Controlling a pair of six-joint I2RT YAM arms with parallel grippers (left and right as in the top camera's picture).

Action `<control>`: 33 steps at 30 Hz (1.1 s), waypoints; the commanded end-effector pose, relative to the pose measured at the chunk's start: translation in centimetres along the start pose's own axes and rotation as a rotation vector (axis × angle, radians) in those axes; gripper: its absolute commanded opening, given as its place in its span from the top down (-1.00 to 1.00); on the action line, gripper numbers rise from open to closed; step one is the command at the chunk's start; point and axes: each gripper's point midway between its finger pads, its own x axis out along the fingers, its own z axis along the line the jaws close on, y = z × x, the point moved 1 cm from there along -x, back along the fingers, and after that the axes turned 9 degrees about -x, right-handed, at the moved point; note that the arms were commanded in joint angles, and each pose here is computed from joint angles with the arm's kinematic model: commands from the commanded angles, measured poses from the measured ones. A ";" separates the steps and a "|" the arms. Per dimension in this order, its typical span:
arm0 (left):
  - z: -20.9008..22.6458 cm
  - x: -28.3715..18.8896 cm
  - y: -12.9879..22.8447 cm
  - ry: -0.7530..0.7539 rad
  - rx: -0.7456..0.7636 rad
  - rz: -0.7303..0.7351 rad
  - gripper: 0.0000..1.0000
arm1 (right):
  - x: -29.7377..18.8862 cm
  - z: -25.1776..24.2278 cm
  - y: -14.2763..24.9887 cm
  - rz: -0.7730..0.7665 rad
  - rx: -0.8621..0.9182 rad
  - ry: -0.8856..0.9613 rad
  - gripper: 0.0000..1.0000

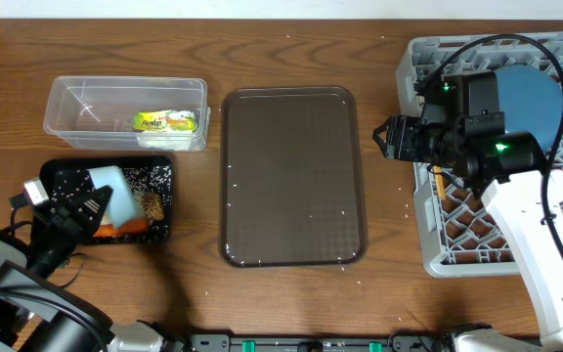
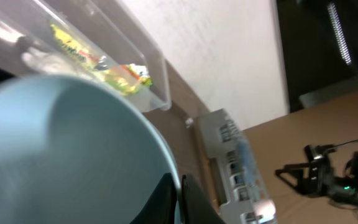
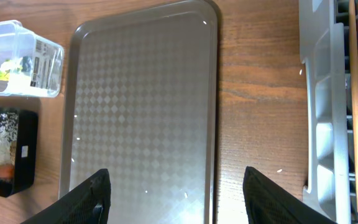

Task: Sort waste into correct bins and load items into the dishwasher rack
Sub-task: 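Tip the bowl with the left gripper to dump rice onto the black tray, then carry the emptied bowl right over the brown tray toward the right gripper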

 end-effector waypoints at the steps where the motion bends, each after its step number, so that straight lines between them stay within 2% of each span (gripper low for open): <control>1: -0.5 0.0 0.1 0.048 -0.183 -0.019 0.88 | 0.2 0.4 -0.1 0.000 -0.024 -0.005 -0.25; 3: -0.3 0.1 0.1 0.037 0.012 -0.017 0.88 | 0.2 0.4 0.1 0.007 -0.022 -0.005 -0.26; 4: 0.6 0.1 0.2 -0.010 0.052 0.006 0.88 | 0.2 0.4 0.1 0.010 -0.021 -0.004 -0.26; 6: -0.1 0.1 -0.1 0.029 -0.092 -0.012 0.88 | 0.2 0.4 0.3 0.016 -0.020 -0.003 -0.26; 8: 0.3 0.4 0.1 0.012 0.061 0.005 0.88 | 0.2 0.3 0.6 0.028 -0.016 -0.001 -0.26; 9: 0.9 0.5 0.1 -0.019 0.074 0.021 0.87 | 0.2 0.3 0.6 0.029 -0.016 -0.001 -0.26; 12: -0.8 0.5 -0.3 0.075 -0.097 -0.016 0.88 | 0.2 0.3 0.5 0.027 -0.017 0.000 -0.26; 16: -1.2 1.1 0.2 0.081 -0.105 0.011 0.87 | 0.2 0.4 0.3 0.018 -0.019 -0.002 -0.26; 19: -2.6 1.9 0.6 0.093 -0.044 0.047 0.88 | 0.2 0.4 0.1 0.009 -0.022 -0.004 -0.27; 24: -7.9 4.5 3.4 0.098 0.194 0.197 0.88 | 0.2 0.5 -0.3 -0.008 -0.026 -0.007 -0.26; 27: -10.2 6.2 5.6 -0.034 0.384 0.328 0.88 | 0.2 0.5 -0.3 -0.008 -0.026 -0.007 -0.26; 30: -11.3 8.0 7.6 -0.170 0.530 0.395 0.88 | 0.2 0.5 -0.4 -0.012 -0.026 -0.007 -0.26; 33: -13.1 9.8 11.0 -0.181 0.687 0.479 0.88 | 0.2 0.5 -0.5 -0.016 -0.003 -0.008 -0.28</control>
